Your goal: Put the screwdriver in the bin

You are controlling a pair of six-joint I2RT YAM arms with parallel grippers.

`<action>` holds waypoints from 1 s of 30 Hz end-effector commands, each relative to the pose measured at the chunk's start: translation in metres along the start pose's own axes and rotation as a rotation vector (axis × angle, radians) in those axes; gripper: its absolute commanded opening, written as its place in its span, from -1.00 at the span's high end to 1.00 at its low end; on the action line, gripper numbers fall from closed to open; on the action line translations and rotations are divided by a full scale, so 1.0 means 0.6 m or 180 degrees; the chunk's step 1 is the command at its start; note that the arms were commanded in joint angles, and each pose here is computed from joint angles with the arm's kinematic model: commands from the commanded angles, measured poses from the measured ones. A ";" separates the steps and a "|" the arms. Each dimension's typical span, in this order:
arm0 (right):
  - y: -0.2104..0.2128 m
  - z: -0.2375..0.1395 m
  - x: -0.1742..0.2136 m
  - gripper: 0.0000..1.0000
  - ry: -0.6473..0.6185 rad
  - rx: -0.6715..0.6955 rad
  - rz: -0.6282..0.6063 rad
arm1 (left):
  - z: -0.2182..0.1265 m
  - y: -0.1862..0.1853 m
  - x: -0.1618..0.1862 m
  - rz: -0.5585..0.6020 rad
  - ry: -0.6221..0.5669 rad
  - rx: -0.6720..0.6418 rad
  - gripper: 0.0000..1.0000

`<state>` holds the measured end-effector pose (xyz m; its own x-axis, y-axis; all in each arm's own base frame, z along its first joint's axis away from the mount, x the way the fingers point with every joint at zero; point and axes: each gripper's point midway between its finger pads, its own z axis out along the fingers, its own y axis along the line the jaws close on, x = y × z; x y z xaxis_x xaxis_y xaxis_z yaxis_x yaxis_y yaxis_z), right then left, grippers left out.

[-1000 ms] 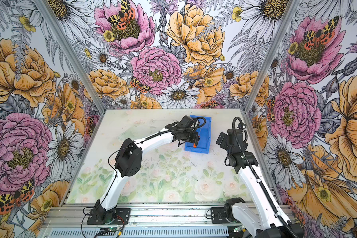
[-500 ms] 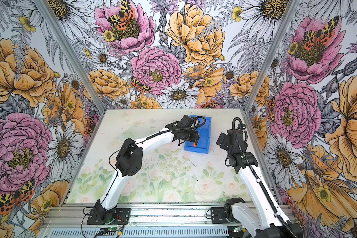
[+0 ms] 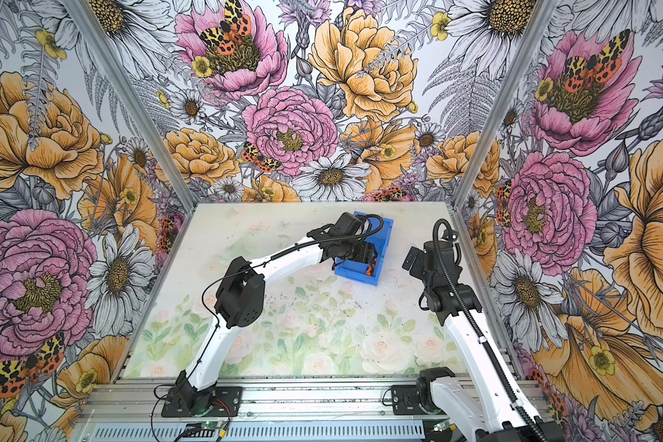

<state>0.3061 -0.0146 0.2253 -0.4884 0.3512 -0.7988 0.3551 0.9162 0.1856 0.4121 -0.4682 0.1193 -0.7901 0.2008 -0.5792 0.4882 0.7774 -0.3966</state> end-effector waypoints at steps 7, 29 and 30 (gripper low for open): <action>-0.035 -0.024 -0.003 -0.99 -0.0233 0.0176 0.0188 | -0.140 -0.055 -0.081 0.0354 -0.0539 0.0086 -0.97; -0.105 -0.009 0.060 -0.99 -0.0903 0.0441 -0.0045 | -0.428 0.358 0.010 0.0003 -0.1687 -0.1771 -0.97; -0.103 -0.006 0.062 -0.99 -0.0932 0.0424 -0.0118 | -0.435 0.377 0.017 -0.0055 -0.1711 -0.1850 -0.97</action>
<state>0.2533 -0.0557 0.1657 -0.3303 0.3184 -0.8885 0.4895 0.8627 0.1271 0.4076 -0.1573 0.1884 -0.5370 0.0205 -0.8433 0.1505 0.9860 -0.0720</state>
